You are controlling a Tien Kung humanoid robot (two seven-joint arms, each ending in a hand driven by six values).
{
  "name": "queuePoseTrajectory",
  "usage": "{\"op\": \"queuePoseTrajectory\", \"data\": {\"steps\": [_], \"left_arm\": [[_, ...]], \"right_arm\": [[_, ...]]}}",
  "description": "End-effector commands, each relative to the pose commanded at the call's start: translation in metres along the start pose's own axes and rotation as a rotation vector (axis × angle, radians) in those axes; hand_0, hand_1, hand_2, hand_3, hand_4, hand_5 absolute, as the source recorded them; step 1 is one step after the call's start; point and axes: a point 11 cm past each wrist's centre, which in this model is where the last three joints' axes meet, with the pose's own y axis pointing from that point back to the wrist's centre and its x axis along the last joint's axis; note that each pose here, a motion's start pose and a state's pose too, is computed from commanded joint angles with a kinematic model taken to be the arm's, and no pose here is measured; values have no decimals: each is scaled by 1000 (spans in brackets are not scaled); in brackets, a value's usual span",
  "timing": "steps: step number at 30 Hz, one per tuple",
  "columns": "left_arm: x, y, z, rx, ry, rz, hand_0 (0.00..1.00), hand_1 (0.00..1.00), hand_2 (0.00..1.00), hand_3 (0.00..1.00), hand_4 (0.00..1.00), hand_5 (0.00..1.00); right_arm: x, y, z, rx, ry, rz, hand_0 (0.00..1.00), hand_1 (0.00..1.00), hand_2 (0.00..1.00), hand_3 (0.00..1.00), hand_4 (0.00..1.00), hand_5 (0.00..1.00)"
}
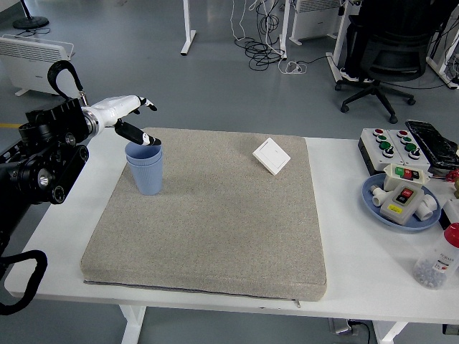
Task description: Push cup pick cup insert cup
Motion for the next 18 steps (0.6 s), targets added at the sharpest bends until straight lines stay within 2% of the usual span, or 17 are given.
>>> {"op": "queuePoseTrajectory", "data": {"steps": [8,9,11,12,14,16,17,18], "left_arm": [[2,1,-3,6,-1,34,931,948,998,997,994,547],[4,1,-6,13,-12,69,931,948,998,997,994,547],[5,2,-7,17,-16,83,931,948,998,997,994,547],[8,3,-9,19,-22,112,878,889,998,945,897,597],[14,5,-11,15,-26,169,878,889,998,945,897,597],[20,9,-14,8,11,223,878,889,998,945,897,597],[23,12,-17,9,66,259,878,889,998,945,897,597],[25,14,-20,13,103,277,739,774,852,735,706,691]], "right_arm": [[0,0,0,0,-1,0,773,679,673,566,128,475],[0,0,0,0,-2,-1,773,679,673,566,128,475],[0,0,0,0,-2,-1,773,679,673,566,128,475],[0,0,0,0,-3,-1,773,679,673,566,128,474],[0,0,1,0,-4,-1,773,679,673,566,128,474],[0,0,1,0,-5,-1,773,679,673,566,128,474],[-1,0,2,-1,-7,-1,773,679,673,566,128,474],[-1,0,2,-1,-7,-1,773,679,674,567,128,474]]}}
